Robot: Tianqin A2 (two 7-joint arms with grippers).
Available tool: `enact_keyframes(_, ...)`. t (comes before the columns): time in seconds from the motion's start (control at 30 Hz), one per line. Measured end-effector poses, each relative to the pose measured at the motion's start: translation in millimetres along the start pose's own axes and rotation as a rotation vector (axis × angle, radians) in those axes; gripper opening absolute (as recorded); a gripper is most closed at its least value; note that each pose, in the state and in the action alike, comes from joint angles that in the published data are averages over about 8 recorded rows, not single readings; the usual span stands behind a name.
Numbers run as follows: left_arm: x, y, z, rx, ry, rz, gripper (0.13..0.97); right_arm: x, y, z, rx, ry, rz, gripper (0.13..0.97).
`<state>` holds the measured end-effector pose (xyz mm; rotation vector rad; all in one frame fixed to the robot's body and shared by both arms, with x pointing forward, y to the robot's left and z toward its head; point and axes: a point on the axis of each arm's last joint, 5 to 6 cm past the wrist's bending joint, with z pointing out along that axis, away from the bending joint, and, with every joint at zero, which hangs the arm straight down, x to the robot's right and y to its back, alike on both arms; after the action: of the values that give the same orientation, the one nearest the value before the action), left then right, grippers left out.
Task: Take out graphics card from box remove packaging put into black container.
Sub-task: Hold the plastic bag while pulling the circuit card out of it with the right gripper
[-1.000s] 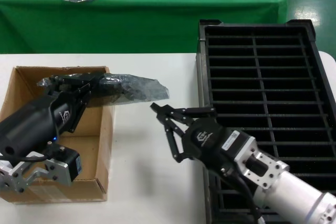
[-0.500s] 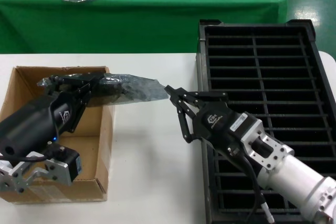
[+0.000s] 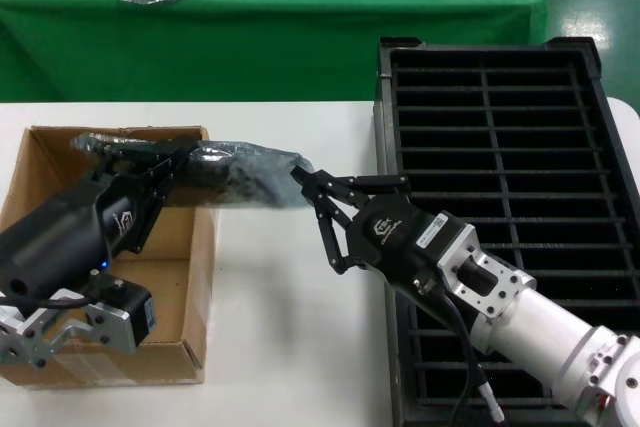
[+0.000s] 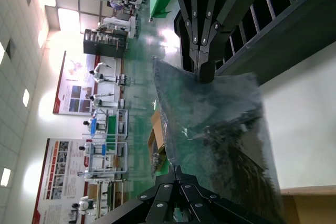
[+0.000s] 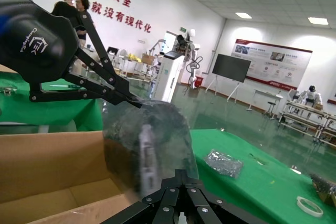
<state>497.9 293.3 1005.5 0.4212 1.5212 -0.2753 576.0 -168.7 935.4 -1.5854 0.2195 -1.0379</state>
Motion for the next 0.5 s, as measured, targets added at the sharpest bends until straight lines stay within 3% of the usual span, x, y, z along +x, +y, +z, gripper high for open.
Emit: enact_keyframes(0.5,0.0,0.0,0.0,0.000,0.000,0.000,0.139,6.9,5.4,-0.3,-0.008,-0.026,-0.008,0.134)
